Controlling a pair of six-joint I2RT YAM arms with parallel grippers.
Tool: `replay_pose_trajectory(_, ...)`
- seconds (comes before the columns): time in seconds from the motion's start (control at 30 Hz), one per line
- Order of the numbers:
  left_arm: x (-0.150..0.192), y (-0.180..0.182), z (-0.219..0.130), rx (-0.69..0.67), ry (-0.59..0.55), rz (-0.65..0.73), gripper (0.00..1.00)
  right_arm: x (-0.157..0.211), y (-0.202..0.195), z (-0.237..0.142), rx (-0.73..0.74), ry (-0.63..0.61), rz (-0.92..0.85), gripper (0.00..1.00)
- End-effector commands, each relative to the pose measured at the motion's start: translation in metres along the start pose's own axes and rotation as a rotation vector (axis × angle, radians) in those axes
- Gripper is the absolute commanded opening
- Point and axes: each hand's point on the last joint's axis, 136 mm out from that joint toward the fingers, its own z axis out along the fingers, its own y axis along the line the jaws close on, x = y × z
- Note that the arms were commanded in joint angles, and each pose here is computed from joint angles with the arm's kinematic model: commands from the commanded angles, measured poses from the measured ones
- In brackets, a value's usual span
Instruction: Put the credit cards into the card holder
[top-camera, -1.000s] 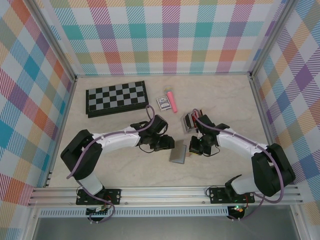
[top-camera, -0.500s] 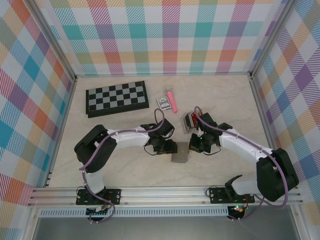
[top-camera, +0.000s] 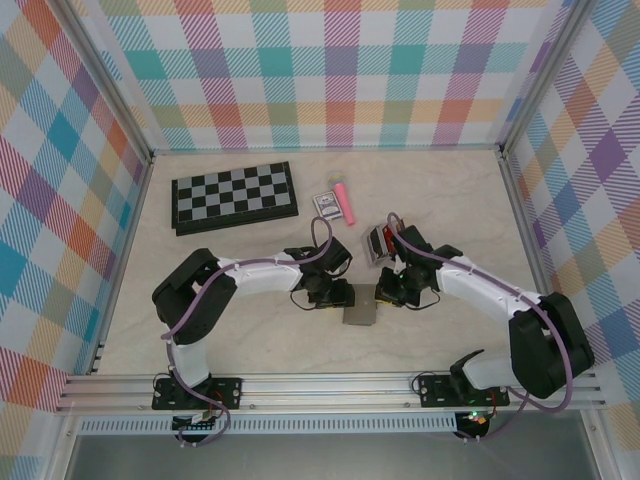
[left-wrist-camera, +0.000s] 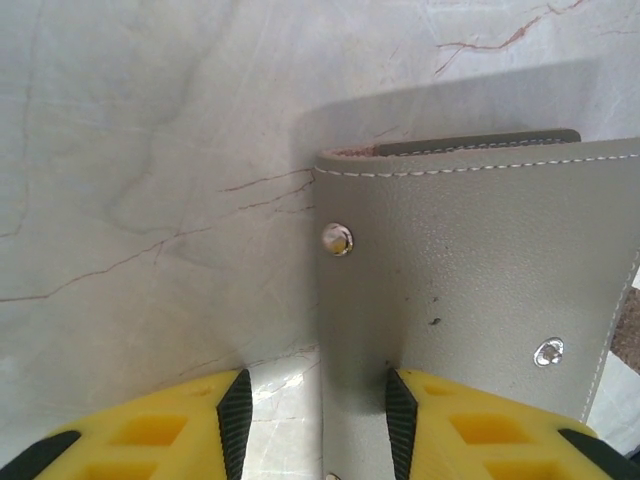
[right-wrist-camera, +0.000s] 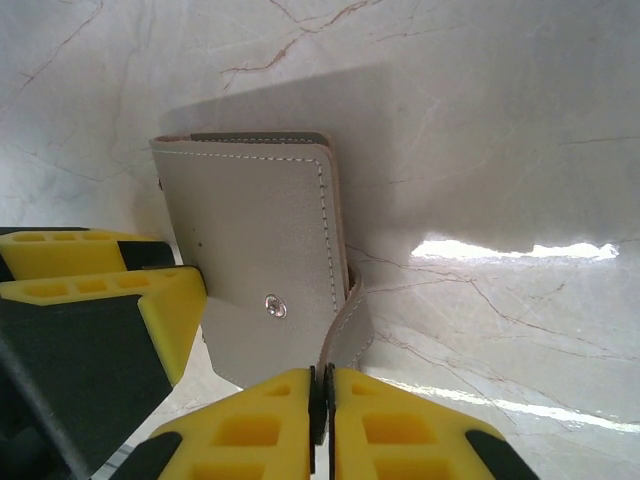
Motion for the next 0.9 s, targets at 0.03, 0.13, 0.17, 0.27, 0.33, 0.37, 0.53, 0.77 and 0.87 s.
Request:
replay_pose_trajectory(0.03,0.009,0.007,0.016,-0.045,0.029,0.014,0.41,0.0,0.007,-0.006,-0.012,-0.002,-0.016,0.15)
replay_pose_trajectory(0.13,0.009,0.007,0.016,-0.045,0.029,0.012,0.41,0.001,0.007,-0.009,-0.011,-0.002,-0.016,0.17)
replay_pose_trajectory(0.17,0.009,0.006,0.016,-0.043,0.03,0.011,0.41,0.001,0.006,-0.009,-0.009,-0.004,-0.016,0.18)
replay_pose_trajectory(0.27,0.009,0.005,0.017,-0.039,0.031,0.012,0.4,0.002,0.006,-0.009,-0.01,0.001,-0.018,0.18)
replay_pose_trajectory(0.33,0.009,0.005,0.017,-0.04,0.032,0.011,0.4,0.003,0.006,-0.009,-0.011,0.0,-0.018,0.2)
replay_pose_trajectory(0.37,0.009,0.006,0.017,-0.04,0.032,0.011,0.4,0.003,0.005,-0.01,-0.009,0.001,-0.018,0.2)
replay_pose_trajectory(0.53,0.01,0.006,0.018,-0.036,0.035,0.008,0.4,0.004,-0.001,-0.008,0.021,0.007,-0.013,0.17)
replay_pose_trajectory(0.77,0.009,0.004,0.017,-0.031,0.034,0.009,0.4,0.006,-0.01,-0.002,0.068,0.03,-0.005,0.22)
replay_pose_trajectory(0.87,0.01,0.004,0.018,-0.029,0.037,0.007,0.4,0.005,-0.01,-0.001,0.069,0.031,-0.007,0.19)
